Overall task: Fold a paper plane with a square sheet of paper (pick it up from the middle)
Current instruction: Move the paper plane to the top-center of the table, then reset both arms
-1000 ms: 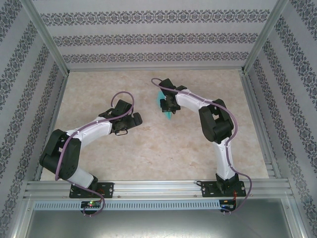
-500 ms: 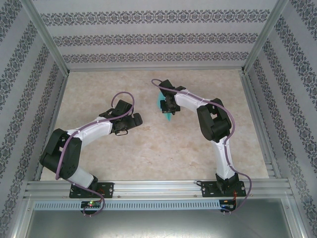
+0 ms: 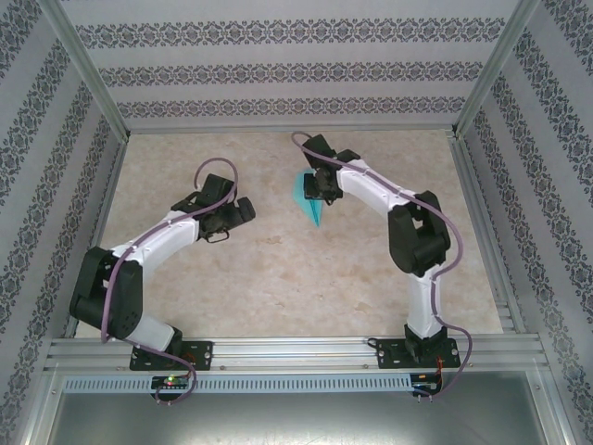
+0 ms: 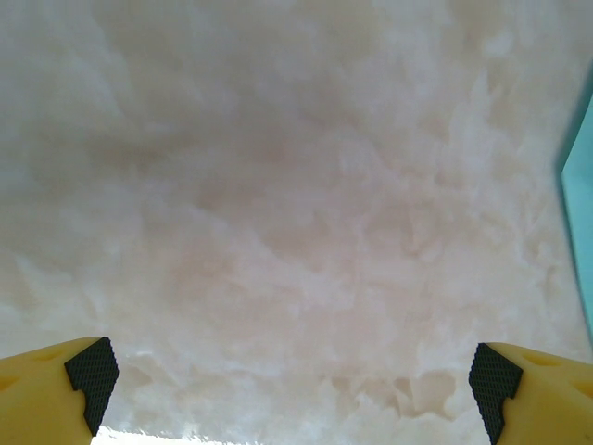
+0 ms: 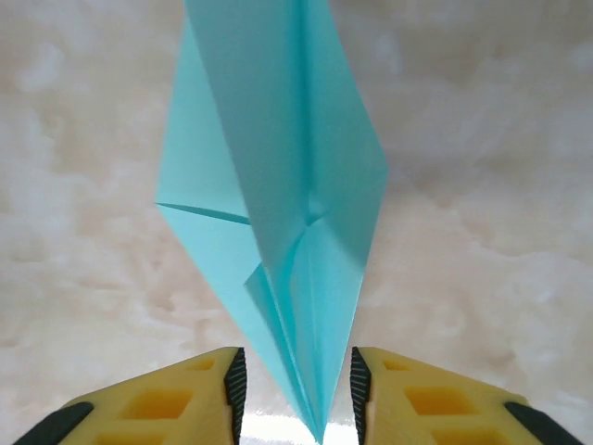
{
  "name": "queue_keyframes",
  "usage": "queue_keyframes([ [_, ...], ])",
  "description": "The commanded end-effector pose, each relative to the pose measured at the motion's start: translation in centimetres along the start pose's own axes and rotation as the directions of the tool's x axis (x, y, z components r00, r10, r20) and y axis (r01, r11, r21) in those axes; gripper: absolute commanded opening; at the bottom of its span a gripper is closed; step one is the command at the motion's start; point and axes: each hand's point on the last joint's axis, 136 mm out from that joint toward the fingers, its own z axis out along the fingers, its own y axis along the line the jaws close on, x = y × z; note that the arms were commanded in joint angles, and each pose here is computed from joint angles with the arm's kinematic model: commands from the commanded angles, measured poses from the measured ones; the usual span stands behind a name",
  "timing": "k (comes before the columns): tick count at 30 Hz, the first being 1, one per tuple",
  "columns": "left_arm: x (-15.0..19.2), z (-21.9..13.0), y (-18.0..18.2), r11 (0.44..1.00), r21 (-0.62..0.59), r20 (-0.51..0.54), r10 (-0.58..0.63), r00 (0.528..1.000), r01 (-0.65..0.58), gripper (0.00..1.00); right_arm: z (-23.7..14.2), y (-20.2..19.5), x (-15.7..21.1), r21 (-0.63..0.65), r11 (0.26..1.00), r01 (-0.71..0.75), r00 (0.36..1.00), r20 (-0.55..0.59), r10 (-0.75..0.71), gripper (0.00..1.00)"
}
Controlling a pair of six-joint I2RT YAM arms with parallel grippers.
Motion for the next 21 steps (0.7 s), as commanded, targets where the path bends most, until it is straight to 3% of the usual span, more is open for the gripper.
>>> queue_keyframes([
  [1,-3.8,-3.0,1.2,0.998,-0.050,0.105,0.034,0.994,-0.028,1.00,-4.7,-1.2,-2.1,-0.003,0.999,-0.042,0.993,0.109,0.042,0.44],
  [5,-7.3,-5.7,3.8,0.991,-0.128,0.221,0.054,0.974,-0.026,1.00,-10.0,-4.7,-4.1,0.004,0.995,-0.096,0.947,0.308,0.090,0.64],
  [11,-9.8,-8.7,9.5,0.967,-0.255,0.408,0.088,0.909,0.020,1.00,-15.9,-14.2,-3.4,0.174,0.962,-0.208,0.795,0.603,0.063,0.97],
  [15,-9.9,-8.8,12.5,0.947,-0.321,0.500,0.144,0.854,0.029,1.00,-16.2,-20.6,-0.7,0.293,0.904,-0.313,0.744,0.667,0.042,0.98],
  [19,-9.6,-7.9,14.8,0.938,-0.340,0.585,0.153,0.796,0.069,1.00,-12.5,-24.7,2.4,0.370,0.865,-0.339,0.756,0.654,0.017,0.98],
  [21,-9.3,-7.0,15.7,0.935,-0.346,0.590,0.150,0.793,0.081,1.00,-10.8,-25.8,3.4,0.388,0.850,-0.356,0.769,0.639,0.030,0.98],
])
